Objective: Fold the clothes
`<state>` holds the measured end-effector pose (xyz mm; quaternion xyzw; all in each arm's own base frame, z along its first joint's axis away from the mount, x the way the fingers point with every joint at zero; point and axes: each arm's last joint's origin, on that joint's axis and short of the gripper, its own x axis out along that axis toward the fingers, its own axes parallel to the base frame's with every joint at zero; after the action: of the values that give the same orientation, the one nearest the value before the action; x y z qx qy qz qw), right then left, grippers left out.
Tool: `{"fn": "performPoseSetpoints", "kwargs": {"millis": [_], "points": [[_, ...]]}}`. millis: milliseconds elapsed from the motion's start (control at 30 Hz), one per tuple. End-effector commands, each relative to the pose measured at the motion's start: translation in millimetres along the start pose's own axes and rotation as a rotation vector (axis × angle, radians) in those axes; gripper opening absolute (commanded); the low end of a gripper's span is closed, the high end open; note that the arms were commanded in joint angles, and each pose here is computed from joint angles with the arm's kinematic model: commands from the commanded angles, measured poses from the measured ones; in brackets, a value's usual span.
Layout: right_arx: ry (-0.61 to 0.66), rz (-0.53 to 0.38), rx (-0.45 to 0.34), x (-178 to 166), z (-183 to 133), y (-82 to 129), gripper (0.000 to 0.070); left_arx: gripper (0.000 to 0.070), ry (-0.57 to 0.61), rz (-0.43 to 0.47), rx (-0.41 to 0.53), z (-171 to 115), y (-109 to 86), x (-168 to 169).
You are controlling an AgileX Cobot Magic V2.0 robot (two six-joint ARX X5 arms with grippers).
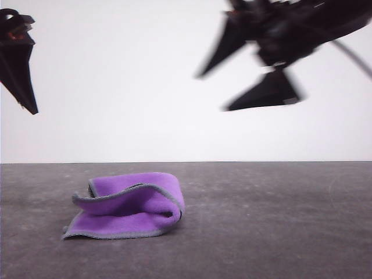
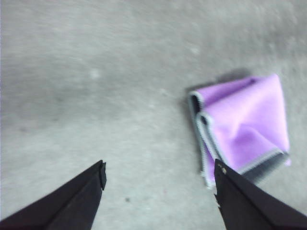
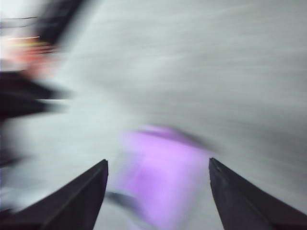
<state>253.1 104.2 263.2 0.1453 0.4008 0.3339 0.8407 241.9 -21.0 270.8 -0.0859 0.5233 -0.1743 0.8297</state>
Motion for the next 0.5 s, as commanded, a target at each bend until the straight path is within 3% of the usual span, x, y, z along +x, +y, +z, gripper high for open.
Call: {"fn": "performPoseSetpoints", "kwargs": {"millis": [0,67,167,467], "points": [[0.019,-0.134,-0.138,-18,-2,-3,0.0422,0.0436,-0.007,0.001,0.004,3,3.0,-1],[0.021,-0.263,-0.162,-42,-6,-8,0.0423,0.0436,-0.013,0.008,-0.011,3,6.8,-2],[-0.005,-0.374,-0.177,-74,-12,-10,0.0423,0.0436,-0.017,0.013,-0.019,3,9.2,-3],[-0.163,-0.51,-0.142,-134,-24,-8,0.0422,0.0436,-0.017,0.013,-0.019,3,9.2,-3]]}}
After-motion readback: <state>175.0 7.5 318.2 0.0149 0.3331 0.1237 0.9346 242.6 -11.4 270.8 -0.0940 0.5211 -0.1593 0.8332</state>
